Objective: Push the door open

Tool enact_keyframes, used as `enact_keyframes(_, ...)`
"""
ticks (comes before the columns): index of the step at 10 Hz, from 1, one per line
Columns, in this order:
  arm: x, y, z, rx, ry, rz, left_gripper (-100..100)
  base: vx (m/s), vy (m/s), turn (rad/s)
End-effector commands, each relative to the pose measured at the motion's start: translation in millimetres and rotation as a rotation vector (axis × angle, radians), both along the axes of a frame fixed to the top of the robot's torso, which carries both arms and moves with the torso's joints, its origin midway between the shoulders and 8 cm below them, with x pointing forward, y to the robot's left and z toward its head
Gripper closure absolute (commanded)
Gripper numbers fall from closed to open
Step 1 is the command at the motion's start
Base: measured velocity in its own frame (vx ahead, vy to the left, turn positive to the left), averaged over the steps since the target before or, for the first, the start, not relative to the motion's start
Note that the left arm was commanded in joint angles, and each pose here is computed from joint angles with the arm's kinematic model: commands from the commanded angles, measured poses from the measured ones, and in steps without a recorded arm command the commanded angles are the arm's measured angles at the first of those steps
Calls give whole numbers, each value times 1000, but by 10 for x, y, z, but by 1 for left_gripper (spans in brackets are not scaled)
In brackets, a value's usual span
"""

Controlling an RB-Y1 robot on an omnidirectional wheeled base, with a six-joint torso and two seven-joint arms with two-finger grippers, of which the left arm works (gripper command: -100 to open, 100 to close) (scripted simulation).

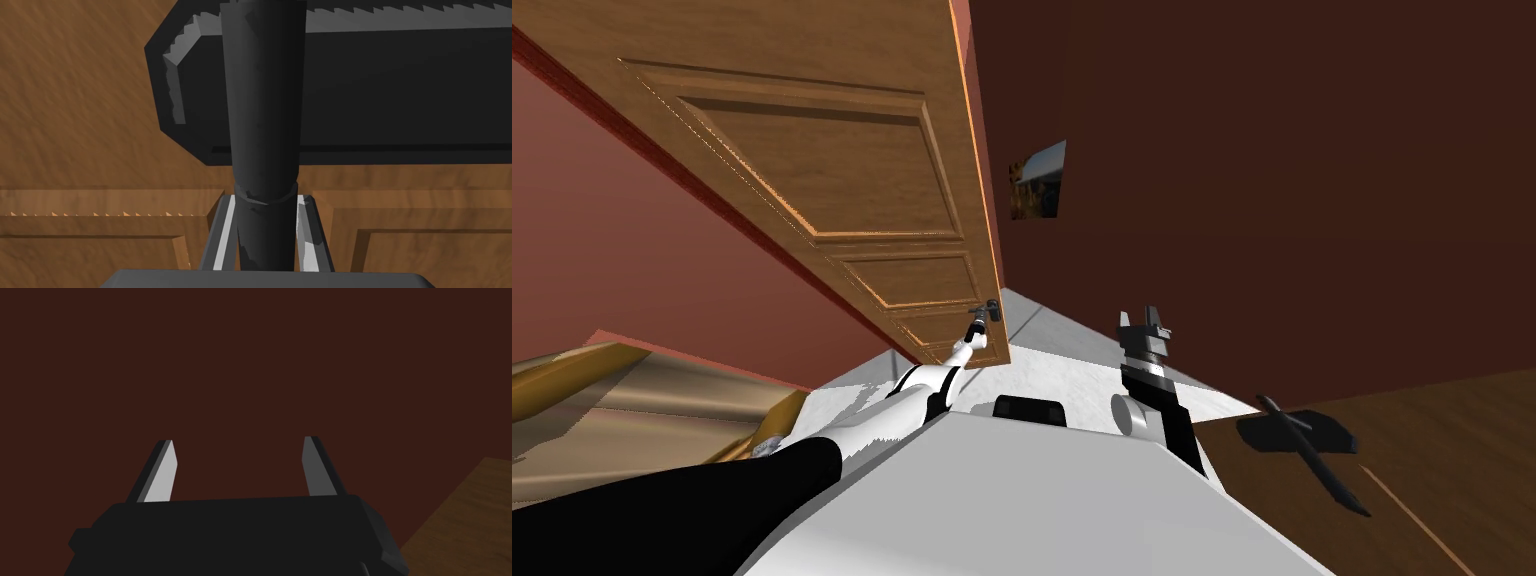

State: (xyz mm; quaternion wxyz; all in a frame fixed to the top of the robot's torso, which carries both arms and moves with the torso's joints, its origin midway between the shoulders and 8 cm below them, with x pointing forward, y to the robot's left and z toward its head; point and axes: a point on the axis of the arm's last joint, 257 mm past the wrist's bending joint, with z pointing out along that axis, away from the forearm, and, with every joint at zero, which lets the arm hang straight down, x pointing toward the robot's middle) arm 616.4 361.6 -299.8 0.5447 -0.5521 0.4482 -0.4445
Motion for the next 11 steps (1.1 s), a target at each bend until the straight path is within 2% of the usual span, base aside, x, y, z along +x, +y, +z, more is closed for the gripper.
enact_keyframes(1, -10, 117, 37, 4, -6, 19, 100, 150, -69, 58)
enact_keyframes(3, -10, 117, 37, 4, -6, 19, 100, 74, -37, 18)
enact_keyframes(4, -43, 265, 42, 4, -6, 47, 100, 128, -43, 35)
enact_keyframes(5, -43, 265, 42, 4, -6, 47, 100, 150, -72, 51)
enact_keyframes(9, -123, 576, 58, 5, -8, 104, 100, 174, -79, 62)
enact_keyframes(10, -123, 576, 58, 5, -8, 104, 100, 127, -54, 27)
enact_keyframes(11, -151, 672, 64, 5, -9, 122, 100, 148, -76, 52)
